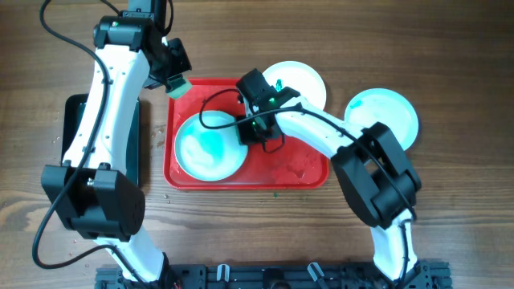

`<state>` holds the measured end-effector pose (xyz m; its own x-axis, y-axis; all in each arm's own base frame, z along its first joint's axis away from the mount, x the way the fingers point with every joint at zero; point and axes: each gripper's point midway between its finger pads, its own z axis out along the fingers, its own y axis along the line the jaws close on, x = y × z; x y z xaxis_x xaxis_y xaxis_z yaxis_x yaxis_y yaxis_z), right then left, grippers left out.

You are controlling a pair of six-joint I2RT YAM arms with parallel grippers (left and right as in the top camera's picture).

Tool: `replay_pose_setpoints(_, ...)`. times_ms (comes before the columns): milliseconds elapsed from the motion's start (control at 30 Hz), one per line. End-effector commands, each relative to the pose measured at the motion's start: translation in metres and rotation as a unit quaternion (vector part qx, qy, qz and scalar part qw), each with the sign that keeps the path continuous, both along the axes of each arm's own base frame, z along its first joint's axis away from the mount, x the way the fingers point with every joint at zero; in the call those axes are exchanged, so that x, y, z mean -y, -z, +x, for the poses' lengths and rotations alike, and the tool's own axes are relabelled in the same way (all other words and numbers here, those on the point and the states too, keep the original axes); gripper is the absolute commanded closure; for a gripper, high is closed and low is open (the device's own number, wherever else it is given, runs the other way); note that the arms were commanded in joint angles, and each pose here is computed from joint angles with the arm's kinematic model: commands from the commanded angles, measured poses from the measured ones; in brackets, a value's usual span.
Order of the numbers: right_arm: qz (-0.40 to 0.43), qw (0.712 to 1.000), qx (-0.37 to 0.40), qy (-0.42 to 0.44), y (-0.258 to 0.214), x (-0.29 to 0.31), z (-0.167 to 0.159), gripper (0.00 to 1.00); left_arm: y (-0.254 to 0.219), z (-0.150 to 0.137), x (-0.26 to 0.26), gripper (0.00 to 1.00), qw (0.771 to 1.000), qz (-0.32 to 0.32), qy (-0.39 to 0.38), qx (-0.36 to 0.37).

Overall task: Clean dirty plates on tray and stack at the side
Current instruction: 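Carry the second plate right and stack it on the first plate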

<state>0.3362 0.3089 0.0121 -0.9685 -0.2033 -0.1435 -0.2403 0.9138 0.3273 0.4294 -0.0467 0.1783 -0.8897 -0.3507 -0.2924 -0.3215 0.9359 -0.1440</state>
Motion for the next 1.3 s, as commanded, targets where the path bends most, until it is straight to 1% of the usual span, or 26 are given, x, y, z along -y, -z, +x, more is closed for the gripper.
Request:
replay_pose_setpoints(0, -0.078, 0.984, 0.156, 0.037, -0.093, 0.045, 0.031, 0.96, -0.001, 0.005, -0.011, 0.96, 1.0, 0.007, -0.002, 0.005)
replay_pose_setpoints(33, -0.12, 0.968, 0.212, 0.063, -0.124, 0.067, 0.037, 0.96, -0.001, 0.005, -0.011, 0.96, 1.0, 0.007, -0.003, 0.006)
replay_pose_setpoints(100, -0.176, 0.939, 0.285, 0.076, -0.16, 0.087, 0.04, 0.96, -0.001, 0.006, -0.011, 0.96, 1.0, 0.006, -0.002, 0.009)
replay_pose_setpoints(133, -0.217, 0.914, 0.334, 0.078, -0.182, 0.093, 0.039, 0.96, -0.002, 0.009, -0.011, 0.96, 1.0, 0.005, -0.005, 0.015)
replay_pose_setpoints(233, -0.307, 0.853, 0.413, 0.087, -0.212, 0.097, 0.027, 0.96, -0.003, 0.012, -0.011, 0.96, 0.999, -0.005, -0.031, 0.019)
replay_pose_setpoints(267, -0.333, 0.829, 0.441, 0.087, -0.224, 0.095, 0.02, 0.96, -0.003, 0.012, -0.011, 0.96, 0.999, -0.005, -0.031, 0.019)
replay_pose_setpoints(300, -0.363, 0.788, 0.49, 0.088, -0.245, 0.085, 0.007, 0.96, -0.003, 0.012, -0.011, 0.96, 0.999, -0.005, -0.031, 0.019)
replay_pose_setpoints(333, -0.37, 0.774, 0.506, 0.088, -0.252, 0.081, 0.002, 0.96, -0.003, 0.011, -0.011, 0.96, 0.999, -0.005, -0.031, 0.019)
replay_pose_setpoints(367, -0.381, 0.749, 0.534, 0.086, -0.265, 0.072, -0.01, 0.96, -0.003, 0.012, -0.011, 0.96, 0.999, -0.005, -0.031, 0.019)
replay_pose_setpoints(400, -0.386, 0.739, 0.545, 0.085, -0.27, 0.07, -0.015, 0.96, -0.003, 0.012, -0.012, 0.96, 0.999, -0.005, -0.034, 0.02)
replay_pose_setpoints(467, -0.407, 0.702, 0.579, 0.087, -0.288, 0.063, -0.028, 0.96, -0.003, 0.012, -0.013, 0.96, 0.999, -0.005, -0.036, 0.019)
replay_pose_setpoints(533, -0.418, 0.678, 0.599, 0.087, -0.299, 0.058, -0.039, 0.95, -0.003, 0.012, -0.013, 0.96, 0.999, -0.007, -0.04, 0.019)
replay_pose_setpoints(633, -0.408, 0.681, 0.601, 0.09, -0.299, 0.055, -0.04, 0.96, -0.003, 0.012, -0.015, 0.96, 0.999, -0.009, -0.046, 0.018)
replay_pose_setpoints(667, -0.397, 0.698, 0.59, 0.078, -0.292, 0.051, -0.037, 0.96, -0.003, 0.012, -0.015, 0.96, 0.999, -0.009, -0.046, 0.018)
replay_pose_setpoints(700, -0.366, 0.741, 0.562, 0.043, -0.275, 0.043, -0.034, 0.96, -0.003, 0.012, -0.013, 0.96, 0.999, -0.012, -0.046, 0.018)
replay_pose_setpoints(733, -0.306, 0.797, 0.52, 0.016, -0.257, 0.034, -0.033, 0.96, -0.002, 0.01, -0.008, 0.96, 0.999, -0.017, -0.04, 0.015)
replay_pose_setpoints(767, -0.239, 0.845, 0.478, 0.026, -0.248, 0.032, -0.032, 0.96, 0.001, 0.009, -0.006, 0.96, 0.999, -0.016, -0.038, 0.011)
replay_pose_setpoints(833, -0.14, 0.9, 0.409, 0.065, -0.256, 0.056, -0.021, 0.96, 0.015, 0.0, 0.001, 0.96, 0.999, -0.014, -0.029, -0.009)
replay_pose_setpoints(867, -0.113, 0.912, 0.386, 0.083, -0.261, 0.073, -0.015, 0.96, 0.022, -0.003, 0.004, 0.96, 0.999, -0.012, -0.026, -0.018)
replay_pose_setpoints(900, -0.083, 0.923, 0.353, 0.13, -0.267, 0.105, -0.006, 0.96, 0.03, -0.006, 0.007, 0.96, 0.999, -0.014, -0.026, -0.023)
replay_pose_setpoints(967, -0.029, 0.934, 0.285, 0.211, -0.267, 0.169, 0.013, 0.96, 0.035, -0.006, 0.015, 0.96, 0.998, -0.026, -0.044, -0.025)
replay_pose_setpoints(1000, -0.018, 0.932, 0.258, 0.254, -0.263, 0.204, 0.022, 0.96, 0.035, -0.004, 0.019, 0.96, 0.998, -0.028, -0.043, -0.02)
replay_pose_setpoints(1067, -0.032, 0.911, 0.218, 0.349, -0.244, 0.282, 0.033, 0.96, 0.034, -0.003, 0.025, 0.96, 0.999, -0.029, -0.036, -0.015)
replay_pose_setpoints(1133, -0.054, 0.893, 0.195, 0.402, -0.225, 0.327, 0.033, 0.96, 0.034, -0.002, 0.029, 0.96, 0.999, -0.03, -0.032, -0.011)
replay_pose_setpoints(1167, -0.069, 0.879, 0.173, 0.438, -0.204, 0.358, 0.032, 0.96, 0.033, 0.0, 0.031, 0.96, 0.999, -0.03, -0.03, -0.008)
replay_pose_setpoints(1267, -0.098, 0.858, 0.099, 0.494, -0.132, 0.407, 0.023, 0.96, 0.033, 0.001, 0.033, 0.96, 0.999, -0.031, -0.028, -0.005)
